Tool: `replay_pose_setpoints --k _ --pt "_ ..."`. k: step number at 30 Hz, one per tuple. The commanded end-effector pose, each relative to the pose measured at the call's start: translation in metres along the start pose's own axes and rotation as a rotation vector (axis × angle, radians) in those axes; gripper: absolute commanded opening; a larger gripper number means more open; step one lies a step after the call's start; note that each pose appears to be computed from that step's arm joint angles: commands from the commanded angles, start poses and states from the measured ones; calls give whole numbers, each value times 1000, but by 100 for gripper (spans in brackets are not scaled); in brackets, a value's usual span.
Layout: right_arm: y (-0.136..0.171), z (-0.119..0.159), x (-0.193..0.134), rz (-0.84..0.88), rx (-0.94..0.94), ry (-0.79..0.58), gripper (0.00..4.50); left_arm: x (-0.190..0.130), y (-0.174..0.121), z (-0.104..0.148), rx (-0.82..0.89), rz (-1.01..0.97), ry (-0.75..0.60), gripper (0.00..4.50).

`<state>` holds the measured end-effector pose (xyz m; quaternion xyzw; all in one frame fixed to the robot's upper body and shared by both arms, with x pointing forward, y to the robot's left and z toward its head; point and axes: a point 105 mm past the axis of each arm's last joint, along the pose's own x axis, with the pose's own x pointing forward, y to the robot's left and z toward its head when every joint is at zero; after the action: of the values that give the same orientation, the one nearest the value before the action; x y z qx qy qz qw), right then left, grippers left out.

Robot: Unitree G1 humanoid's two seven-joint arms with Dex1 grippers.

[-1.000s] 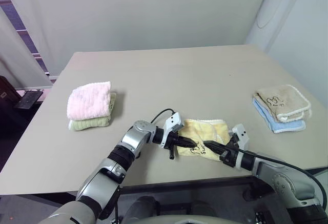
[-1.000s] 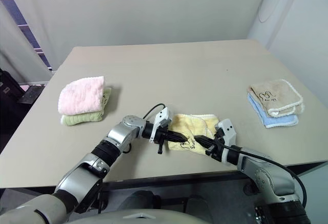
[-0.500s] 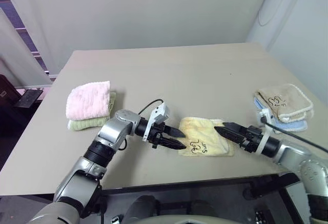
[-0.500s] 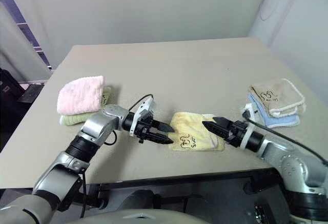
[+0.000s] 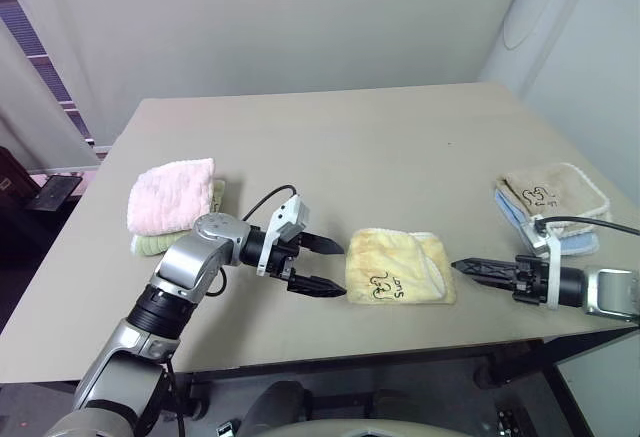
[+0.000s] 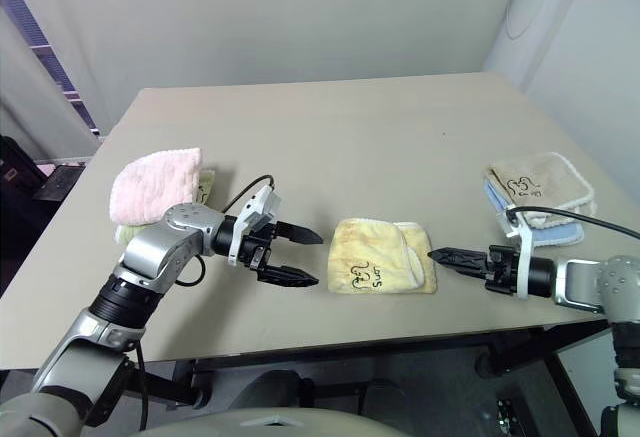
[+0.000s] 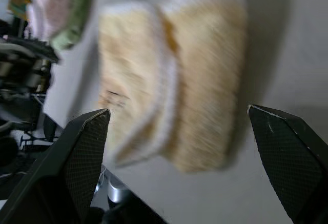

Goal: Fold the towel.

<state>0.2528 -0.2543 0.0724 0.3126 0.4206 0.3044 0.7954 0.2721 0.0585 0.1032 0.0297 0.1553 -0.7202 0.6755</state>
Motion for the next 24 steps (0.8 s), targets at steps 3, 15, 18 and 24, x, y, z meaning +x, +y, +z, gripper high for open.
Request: replay_pose_setpoints --k 3,15,18,24 --pt "-5 0 22 25 2 10 450 -2 -8 31 140 -11 -195 447" --pt "20 7 63 147 -40 47 450 -13 -15 37 97 -41 -217 447" --pt "23 9 69 157 -49 55 450 -13 -15 35 93 -40 -202 447" --pt "28 -5 87 175 -82 146 389 -20 -18 33 29 -62 -187 450"
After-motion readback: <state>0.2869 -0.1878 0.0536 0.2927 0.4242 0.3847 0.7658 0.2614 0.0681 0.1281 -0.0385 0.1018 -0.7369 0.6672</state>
